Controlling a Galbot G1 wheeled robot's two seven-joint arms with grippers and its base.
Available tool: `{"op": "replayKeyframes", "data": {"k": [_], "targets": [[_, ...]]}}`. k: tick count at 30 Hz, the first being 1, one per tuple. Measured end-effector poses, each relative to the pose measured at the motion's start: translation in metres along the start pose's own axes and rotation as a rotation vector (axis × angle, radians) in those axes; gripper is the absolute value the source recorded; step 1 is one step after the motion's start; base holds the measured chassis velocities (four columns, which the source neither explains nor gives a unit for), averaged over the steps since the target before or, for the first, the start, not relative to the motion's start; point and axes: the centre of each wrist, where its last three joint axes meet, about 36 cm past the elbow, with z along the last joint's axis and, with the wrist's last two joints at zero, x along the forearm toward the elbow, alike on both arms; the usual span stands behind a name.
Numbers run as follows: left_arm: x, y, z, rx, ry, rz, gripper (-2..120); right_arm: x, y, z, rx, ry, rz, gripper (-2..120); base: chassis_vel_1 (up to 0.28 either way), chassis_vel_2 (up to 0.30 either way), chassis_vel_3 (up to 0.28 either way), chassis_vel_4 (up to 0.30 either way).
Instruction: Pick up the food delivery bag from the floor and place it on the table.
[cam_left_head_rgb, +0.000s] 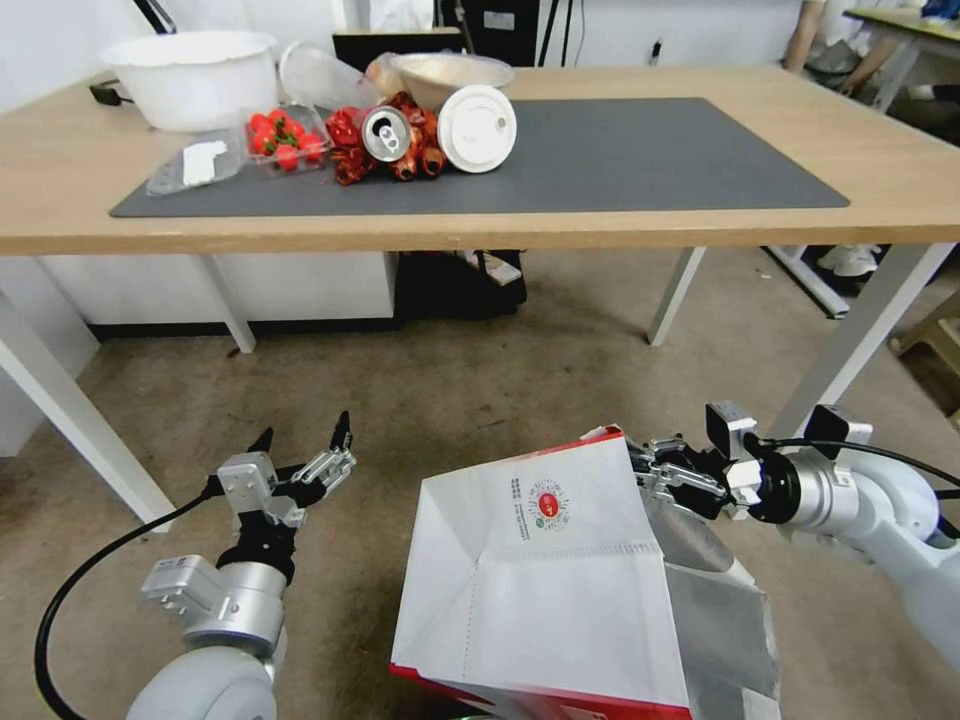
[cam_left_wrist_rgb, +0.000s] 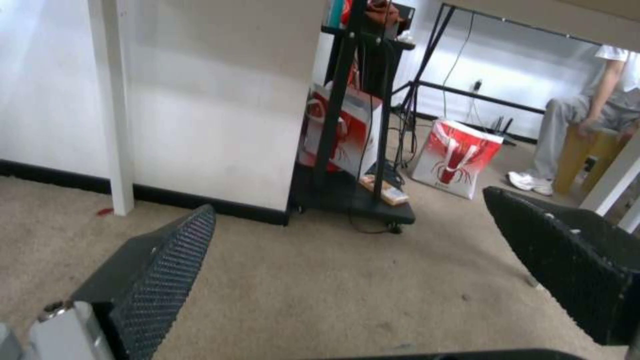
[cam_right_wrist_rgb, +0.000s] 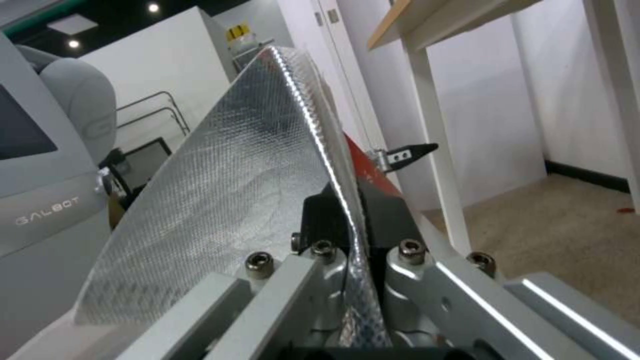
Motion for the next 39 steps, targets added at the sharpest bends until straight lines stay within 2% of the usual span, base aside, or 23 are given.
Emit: {"op": "replayKeyframes", "data": {"k": [39], "targets": [[-0.004,0.0026,-0.0009,-0.015,0.01,-0.003,100,-0.0019,0.0021,-0.0011,0.012,0.009,-0.005,0,0.0,0.0,0.0,0.0]]}}
